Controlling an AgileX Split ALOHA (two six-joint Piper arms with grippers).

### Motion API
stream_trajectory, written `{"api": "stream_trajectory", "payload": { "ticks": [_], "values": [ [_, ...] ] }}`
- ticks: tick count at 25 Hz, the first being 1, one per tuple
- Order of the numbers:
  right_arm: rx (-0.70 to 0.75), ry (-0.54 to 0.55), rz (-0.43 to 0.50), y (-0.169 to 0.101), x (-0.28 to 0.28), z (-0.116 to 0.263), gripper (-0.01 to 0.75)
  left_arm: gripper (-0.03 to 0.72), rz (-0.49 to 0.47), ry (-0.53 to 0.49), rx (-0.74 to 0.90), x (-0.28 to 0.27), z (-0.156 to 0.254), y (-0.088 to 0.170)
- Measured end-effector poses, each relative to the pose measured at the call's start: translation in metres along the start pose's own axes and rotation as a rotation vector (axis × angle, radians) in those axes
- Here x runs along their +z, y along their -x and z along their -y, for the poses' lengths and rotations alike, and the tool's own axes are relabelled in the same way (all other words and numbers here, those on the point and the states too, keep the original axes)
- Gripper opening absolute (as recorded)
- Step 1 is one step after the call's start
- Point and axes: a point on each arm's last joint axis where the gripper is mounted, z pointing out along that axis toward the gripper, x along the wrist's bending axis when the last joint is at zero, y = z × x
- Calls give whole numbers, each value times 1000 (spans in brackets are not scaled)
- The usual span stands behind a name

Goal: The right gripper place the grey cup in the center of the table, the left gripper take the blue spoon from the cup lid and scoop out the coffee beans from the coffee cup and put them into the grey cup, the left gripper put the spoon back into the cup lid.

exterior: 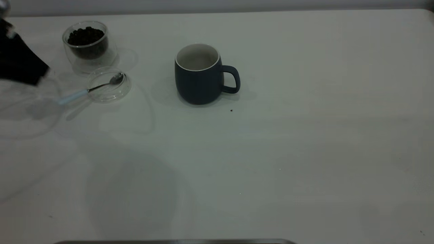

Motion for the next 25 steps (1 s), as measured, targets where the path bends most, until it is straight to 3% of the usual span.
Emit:
{"api": "stream_trajectory", "payload": {
  "ticks": [7,14,19,25],
  "values": [
    [0,0,0,0,0,0,364,428,84,108,76,-31,-18,44],
    [0,0,0,0,0,0,364,427,48,201,206,-75,-34,115],
    [0,0,0,0,0,0,364,398,-69,290,306,-131,-26,195],
    [0,0,0,0,0,0,364,363,-346,301,431,-182,25,304]
  ]
}}
